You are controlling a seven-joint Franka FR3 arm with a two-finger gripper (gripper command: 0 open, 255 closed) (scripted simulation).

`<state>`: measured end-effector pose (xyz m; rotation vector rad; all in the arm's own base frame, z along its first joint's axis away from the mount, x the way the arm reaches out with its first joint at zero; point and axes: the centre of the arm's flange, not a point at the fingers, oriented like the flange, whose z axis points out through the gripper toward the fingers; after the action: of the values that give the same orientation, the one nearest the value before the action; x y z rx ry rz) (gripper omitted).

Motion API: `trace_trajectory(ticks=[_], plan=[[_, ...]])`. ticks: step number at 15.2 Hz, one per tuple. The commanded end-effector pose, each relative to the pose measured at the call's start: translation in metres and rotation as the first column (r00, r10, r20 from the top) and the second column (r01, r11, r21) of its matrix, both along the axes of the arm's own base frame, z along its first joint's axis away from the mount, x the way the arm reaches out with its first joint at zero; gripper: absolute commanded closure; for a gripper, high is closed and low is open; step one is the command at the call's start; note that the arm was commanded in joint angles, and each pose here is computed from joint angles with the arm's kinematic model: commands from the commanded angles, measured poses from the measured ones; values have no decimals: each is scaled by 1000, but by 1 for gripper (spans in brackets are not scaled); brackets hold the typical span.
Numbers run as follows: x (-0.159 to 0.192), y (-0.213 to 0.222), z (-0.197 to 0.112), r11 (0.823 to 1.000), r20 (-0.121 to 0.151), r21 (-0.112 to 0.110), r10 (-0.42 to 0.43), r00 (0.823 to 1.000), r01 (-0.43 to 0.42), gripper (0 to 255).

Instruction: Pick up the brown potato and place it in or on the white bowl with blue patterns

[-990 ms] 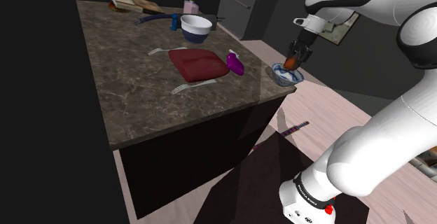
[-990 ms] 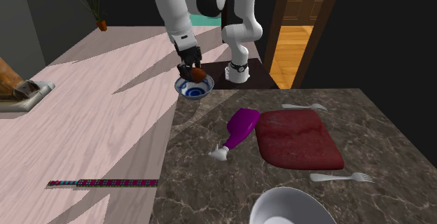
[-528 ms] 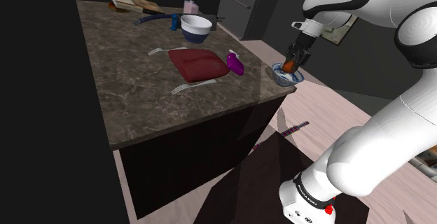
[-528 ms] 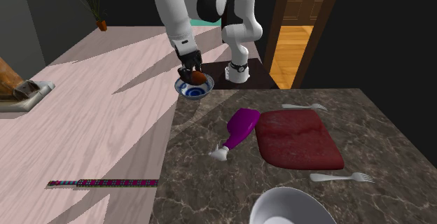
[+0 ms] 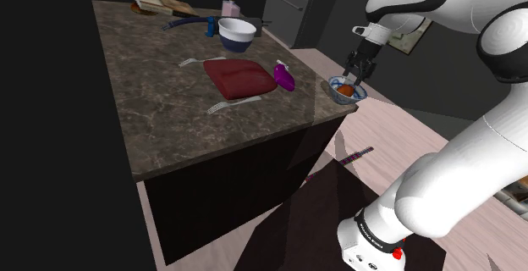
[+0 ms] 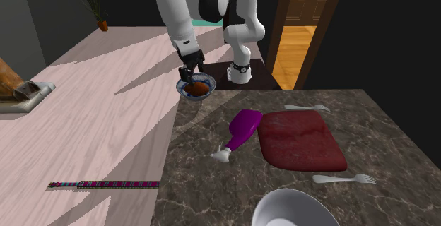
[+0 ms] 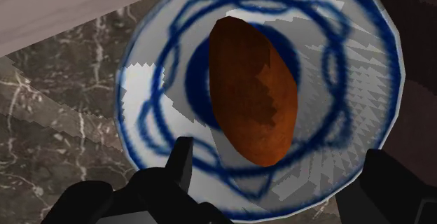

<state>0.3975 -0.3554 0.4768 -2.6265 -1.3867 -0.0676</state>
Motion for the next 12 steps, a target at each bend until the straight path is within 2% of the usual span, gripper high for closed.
trace_trajectory(ticks=[1,5,12], plan=[[0,0,0,1000,0,0,0,1000,0,0],[2,-9,49,1000,0,0,0,1000,0,0],[2,-9,49,1000,0,0,0,1000,0,0]])
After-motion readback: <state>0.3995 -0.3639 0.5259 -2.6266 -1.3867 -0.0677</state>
